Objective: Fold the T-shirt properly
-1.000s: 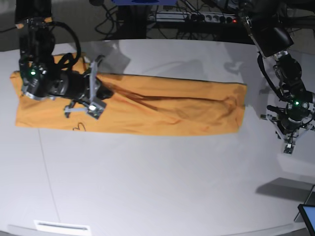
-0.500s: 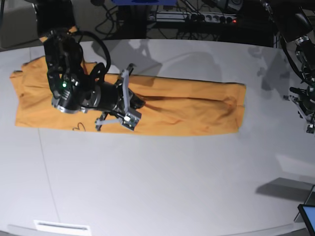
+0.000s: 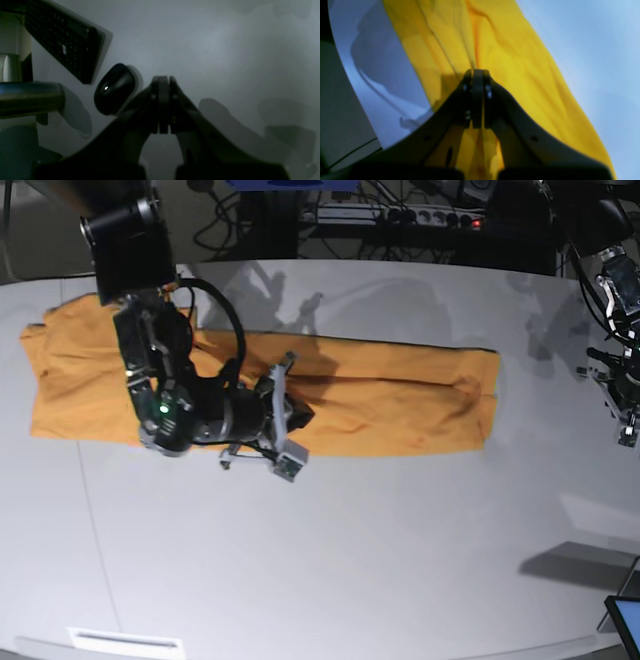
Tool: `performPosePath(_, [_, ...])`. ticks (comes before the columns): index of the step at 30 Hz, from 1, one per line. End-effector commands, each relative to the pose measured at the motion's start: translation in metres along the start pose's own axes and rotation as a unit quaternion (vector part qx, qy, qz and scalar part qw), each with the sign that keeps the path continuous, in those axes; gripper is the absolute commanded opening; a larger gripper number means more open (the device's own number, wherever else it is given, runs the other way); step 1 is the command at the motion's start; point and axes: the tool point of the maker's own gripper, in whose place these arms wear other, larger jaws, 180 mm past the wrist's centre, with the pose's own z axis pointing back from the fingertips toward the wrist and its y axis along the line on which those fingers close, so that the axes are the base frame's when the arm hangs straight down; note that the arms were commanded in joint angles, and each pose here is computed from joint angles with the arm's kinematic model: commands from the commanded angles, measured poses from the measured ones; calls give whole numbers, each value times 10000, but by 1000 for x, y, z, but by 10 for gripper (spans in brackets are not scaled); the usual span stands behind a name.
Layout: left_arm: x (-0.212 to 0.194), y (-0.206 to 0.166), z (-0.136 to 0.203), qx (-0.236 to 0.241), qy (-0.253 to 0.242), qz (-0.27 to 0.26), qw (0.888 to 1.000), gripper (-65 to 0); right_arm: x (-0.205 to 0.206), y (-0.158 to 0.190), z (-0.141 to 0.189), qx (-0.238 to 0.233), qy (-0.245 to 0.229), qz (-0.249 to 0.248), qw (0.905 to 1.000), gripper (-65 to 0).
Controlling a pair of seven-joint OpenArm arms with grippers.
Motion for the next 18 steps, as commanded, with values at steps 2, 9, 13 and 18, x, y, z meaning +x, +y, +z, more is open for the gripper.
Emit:
performPosePath(2, [14,19,5,224,-199,-26,9995,-650,22,5,-3,138,-324,145,9993,-647])
performPosePath(9, [11,19,6,222,-161,-22,9996,-650,18,9,-26,422,-219,23,9989,-647])
performPosePath(13, [11,19,6,231,-167,-19,9996,-650,19,7,-28,423,-228,-4,9988,-647])
performPosePath(18, [13,18,6,224,-186,-45,9996,-650,28,1,-24,350,-245,102,9990,-647])
